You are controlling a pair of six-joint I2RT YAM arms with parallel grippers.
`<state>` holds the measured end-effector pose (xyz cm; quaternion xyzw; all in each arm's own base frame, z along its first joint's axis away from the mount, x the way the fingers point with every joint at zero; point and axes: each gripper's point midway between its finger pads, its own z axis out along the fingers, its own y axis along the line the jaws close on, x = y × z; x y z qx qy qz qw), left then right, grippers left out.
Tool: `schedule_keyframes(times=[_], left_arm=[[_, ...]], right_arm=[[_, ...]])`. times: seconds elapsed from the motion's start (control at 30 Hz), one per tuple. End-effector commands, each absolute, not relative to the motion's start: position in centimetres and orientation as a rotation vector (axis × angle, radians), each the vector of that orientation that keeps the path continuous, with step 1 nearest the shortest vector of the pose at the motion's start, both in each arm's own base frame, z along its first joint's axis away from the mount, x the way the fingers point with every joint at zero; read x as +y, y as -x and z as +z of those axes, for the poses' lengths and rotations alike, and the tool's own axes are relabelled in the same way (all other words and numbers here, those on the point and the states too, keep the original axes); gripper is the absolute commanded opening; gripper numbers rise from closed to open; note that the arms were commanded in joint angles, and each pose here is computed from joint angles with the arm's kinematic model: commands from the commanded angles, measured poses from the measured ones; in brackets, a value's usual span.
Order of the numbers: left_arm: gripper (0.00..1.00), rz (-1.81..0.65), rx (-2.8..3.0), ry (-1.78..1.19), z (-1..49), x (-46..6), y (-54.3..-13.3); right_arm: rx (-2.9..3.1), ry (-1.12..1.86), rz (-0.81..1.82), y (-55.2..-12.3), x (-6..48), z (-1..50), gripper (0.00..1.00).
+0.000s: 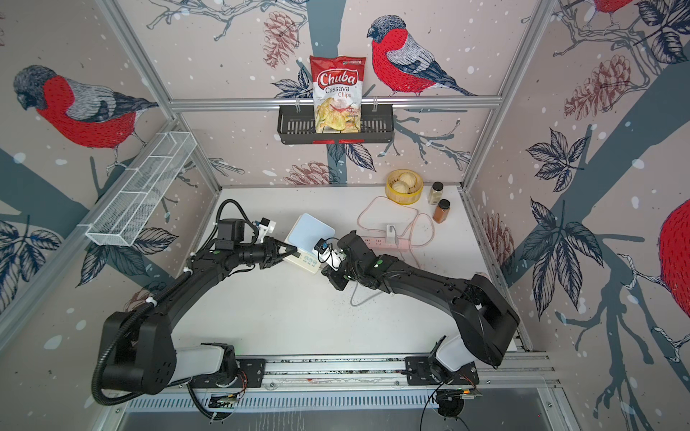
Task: Charge the electronic scale
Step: Insert the charging cable into the electronic scale.
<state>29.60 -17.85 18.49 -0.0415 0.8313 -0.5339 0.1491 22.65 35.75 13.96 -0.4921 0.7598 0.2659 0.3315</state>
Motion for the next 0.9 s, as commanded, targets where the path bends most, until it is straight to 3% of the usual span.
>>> schedule_keyframes(times=[0.0, 0.87], left_arm=[[0.0, -1.584, 2.344, 0.054, 19.8, -18.3, -29.3], [0.0, -1.605, 2.509, 0.004, 15.6, -23.0, -24.1]], right_arm=[[1.911, 1.256, 0.688, -23.4, 36.4, 16.1, 0.0], [1.739, 1.146, 0.704, -24.9, 39.7, 23.1, 0.0]])
